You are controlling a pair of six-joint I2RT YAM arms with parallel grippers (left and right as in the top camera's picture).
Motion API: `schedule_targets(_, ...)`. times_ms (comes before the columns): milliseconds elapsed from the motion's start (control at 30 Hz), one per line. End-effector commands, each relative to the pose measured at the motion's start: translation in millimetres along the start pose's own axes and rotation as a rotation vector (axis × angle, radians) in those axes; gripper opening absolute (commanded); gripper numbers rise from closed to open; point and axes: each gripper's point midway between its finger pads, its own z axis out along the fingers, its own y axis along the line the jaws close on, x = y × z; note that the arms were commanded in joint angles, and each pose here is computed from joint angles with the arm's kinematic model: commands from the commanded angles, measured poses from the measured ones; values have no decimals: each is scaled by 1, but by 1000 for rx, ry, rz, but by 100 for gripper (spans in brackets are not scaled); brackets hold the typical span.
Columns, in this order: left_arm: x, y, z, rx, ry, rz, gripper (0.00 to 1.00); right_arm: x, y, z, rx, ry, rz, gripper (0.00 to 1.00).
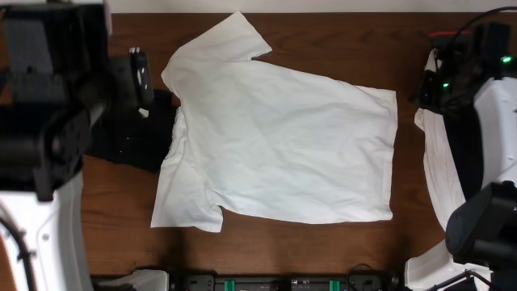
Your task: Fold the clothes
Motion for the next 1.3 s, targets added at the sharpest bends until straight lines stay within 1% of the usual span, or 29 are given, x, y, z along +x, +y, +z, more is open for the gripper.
schedule_targets(0, 8, -2, -4, 20, 29, -21, 87, -1, -21, 21, 101, -56, 88, 17)
schedule_targets(133, 10, -2, -7, 20, 28, -21, 86, -13, -21, 44, 60, -154, 93, 9)
schedule_targets(200, 11, -3, -7, 27, 32, -21, 86, -16, -23, 52, 51, -187, 115, 4)
schedule_targets(267, 12, -5, -7, 38, 37, -21, 86, -16, -24, 60, 43, -211, 128, 2)
schedule_targets(400, 12, -5, -7, 38, 37, -33, 84, -9, -24, 76, 22, -235, 176, 1)
schedule_targets(633, 7, -5, -7, 39, 18, -38, 84, 16, -9, 104, -14, -231, 127, 1)
schedule_targets(867, 6, -5, -7, 39, 13, -39, 84, 48, -10, 136, -3, -157, 116, 1)
schedule_targets(1000, 6, -5, -7, 39, 13, -39, 84, 55, -22, 157, 27, -126, 129, 1)
schedule_targets(1100, 6, -5, -7, 39, 13, -39, 84, 49, -46, 163, 122, -161, 149, 1)
schedule_targets(1200, 6, -5, -7, 39, 12, -39, 84, 30, -78, 154, 243, -251, 183, 1)
schedule_targets(1267, 6, -5, -7, 39, 12, -39, 84, 10, -92, 143, 263, -306, 193, 1)
